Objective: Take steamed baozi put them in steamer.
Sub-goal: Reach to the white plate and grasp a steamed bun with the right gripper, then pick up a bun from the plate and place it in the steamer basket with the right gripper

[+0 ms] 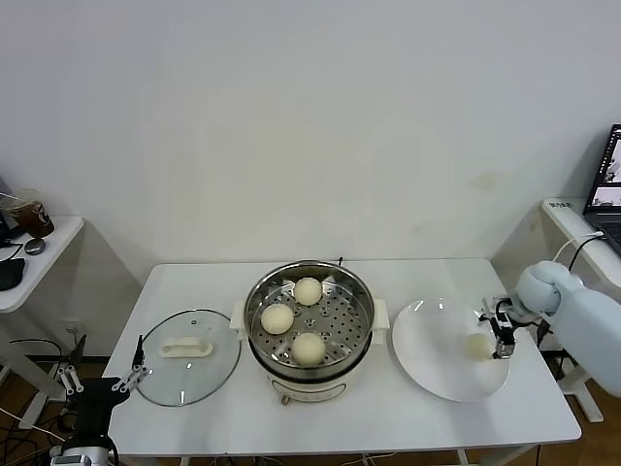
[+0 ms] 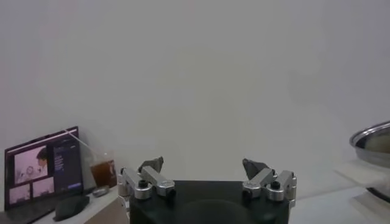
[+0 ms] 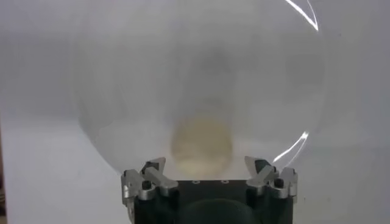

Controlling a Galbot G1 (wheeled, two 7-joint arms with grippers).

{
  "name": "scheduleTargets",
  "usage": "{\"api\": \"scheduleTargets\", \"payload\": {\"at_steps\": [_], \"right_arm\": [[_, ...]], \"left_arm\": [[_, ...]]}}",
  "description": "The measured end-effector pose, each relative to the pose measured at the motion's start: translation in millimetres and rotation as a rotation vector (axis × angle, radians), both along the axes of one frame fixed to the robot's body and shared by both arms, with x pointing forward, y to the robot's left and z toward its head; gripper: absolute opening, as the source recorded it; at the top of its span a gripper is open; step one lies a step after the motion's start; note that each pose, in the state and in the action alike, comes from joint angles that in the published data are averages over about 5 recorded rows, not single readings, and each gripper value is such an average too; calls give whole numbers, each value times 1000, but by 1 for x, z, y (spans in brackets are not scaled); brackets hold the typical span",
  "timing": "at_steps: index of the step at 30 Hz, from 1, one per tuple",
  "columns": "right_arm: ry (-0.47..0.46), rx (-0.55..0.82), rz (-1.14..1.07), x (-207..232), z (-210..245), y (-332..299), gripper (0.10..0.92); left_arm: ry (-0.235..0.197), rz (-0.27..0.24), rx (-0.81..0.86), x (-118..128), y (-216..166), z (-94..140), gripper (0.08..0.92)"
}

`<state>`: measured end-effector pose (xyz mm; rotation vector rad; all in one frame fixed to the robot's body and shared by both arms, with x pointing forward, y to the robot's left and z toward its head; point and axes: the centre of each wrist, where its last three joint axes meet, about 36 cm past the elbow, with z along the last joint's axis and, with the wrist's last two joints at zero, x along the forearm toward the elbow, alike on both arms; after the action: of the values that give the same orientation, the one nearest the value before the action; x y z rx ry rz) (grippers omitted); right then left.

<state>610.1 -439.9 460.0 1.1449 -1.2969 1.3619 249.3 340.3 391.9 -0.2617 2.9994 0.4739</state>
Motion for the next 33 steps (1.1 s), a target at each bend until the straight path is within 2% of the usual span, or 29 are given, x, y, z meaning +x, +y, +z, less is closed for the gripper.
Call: {"api": "scheduleTargets", "payload": {"at_steps": [15, 24, 33], "right_arm": [[16, -12, 7, 2, 1, 7, 394], [13, -8, 6, 3, 38, 6, 384], [-38, 63, 28, 13, 125, 32, 390]], "left_arm": [[-3, 4, -2, -1, 0, 1, 823], [-8, -1, -5, 1, -2, 2, 823], [-7, -20, -1, 3, -2, 4, 823]]}}
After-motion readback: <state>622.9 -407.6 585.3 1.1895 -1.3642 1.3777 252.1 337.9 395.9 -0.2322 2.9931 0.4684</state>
